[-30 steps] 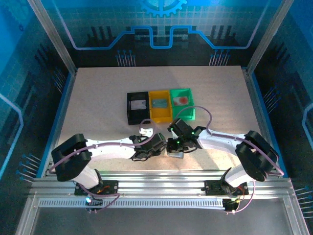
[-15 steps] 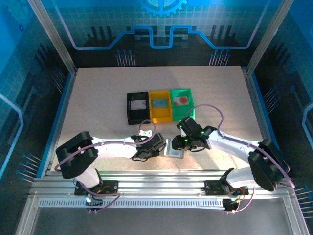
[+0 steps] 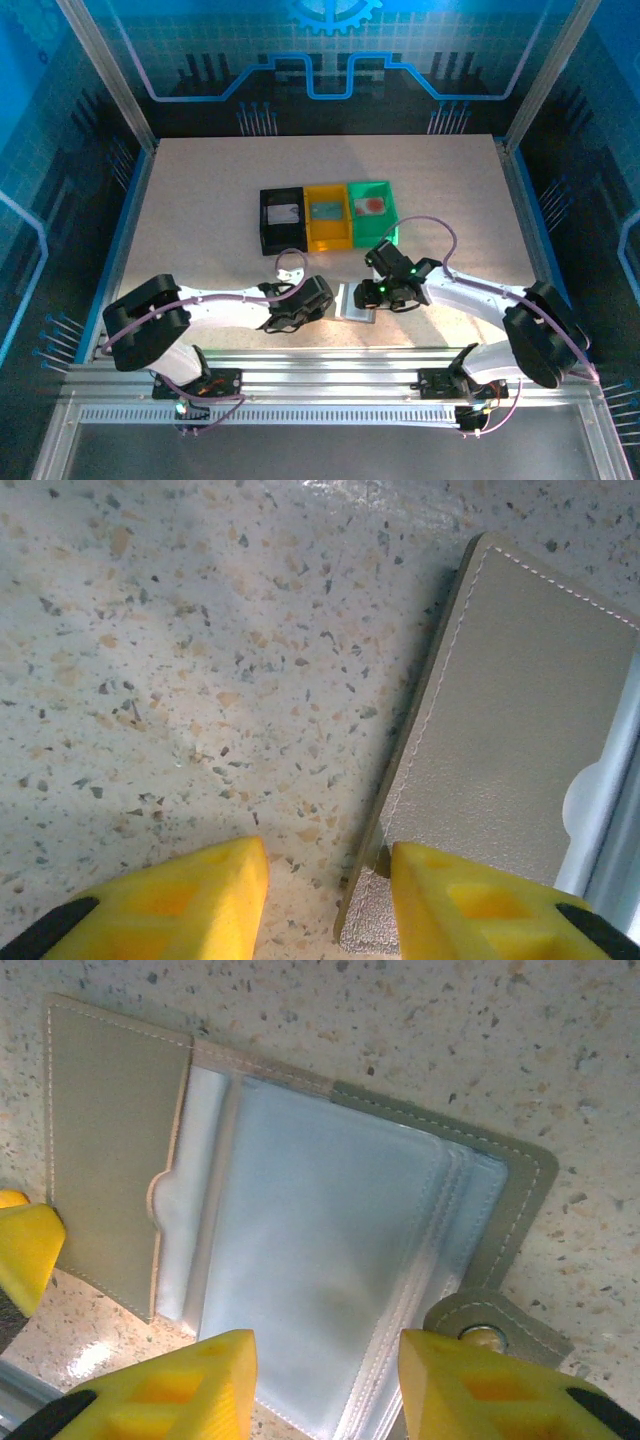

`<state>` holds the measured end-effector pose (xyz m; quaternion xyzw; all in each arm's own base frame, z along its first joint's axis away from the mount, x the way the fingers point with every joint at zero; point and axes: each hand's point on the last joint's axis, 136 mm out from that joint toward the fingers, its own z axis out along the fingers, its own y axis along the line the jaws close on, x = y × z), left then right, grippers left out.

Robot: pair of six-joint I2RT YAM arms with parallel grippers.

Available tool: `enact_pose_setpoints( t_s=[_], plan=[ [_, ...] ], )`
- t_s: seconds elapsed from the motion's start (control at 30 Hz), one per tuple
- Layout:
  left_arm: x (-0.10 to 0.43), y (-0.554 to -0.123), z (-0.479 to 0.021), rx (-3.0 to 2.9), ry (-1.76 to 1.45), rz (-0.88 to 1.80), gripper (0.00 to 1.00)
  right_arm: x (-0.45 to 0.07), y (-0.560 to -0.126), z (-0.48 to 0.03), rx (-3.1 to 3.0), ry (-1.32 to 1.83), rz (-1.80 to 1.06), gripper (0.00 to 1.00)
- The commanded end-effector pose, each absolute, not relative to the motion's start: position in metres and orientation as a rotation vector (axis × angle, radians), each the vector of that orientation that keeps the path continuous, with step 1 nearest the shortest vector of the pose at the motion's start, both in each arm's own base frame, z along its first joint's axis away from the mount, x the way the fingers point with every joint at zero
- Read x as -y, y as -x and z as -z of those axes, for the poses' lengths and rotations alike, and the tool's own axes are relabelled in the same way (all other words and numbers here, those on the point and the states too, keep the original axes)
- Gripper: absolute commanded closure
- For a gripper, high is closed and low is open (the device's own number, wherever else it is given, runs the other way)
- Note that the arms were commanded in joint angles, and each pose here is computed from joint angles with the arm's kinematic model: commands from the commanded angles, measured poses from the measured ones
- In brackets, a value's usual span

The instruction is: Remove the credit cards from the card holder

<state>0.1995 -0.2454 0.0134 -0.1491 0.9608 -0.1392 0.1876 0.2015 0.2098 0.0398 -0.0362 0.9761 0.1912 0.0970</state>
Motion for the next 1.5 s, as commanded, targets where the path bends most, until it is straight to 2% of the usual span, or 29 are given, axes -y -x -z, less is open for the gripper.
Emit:
enact_pose_setpoints(
  t_s=[0.0,0.27,0.8,1.47],
  plan=[
    [0.237,-0.159,0.019,-2.876,0.426,0.351,0.61,-0.204,-0.202,-0.035,-2.915,0.054,-0.529,0.59],
    [0.241,-0.152,0.028,-2.901,0.418,0.353,0.61,-0.204,-0.206,-0.031,-2.928,0.041,-0.495,0.60],
    [0.246,-0.151,0.030,-2.906,0.420,0.382,0.62,-0.226,-0.212,-0.049,-2.864,0.092,-0.643,0.70],
    [0.246,-0.149,0.028,-2.896,0.432,0.419,0.62,-0.245,-0.215,-0.065,-2.836,0.146,-0.687,0.77]
  ],
)
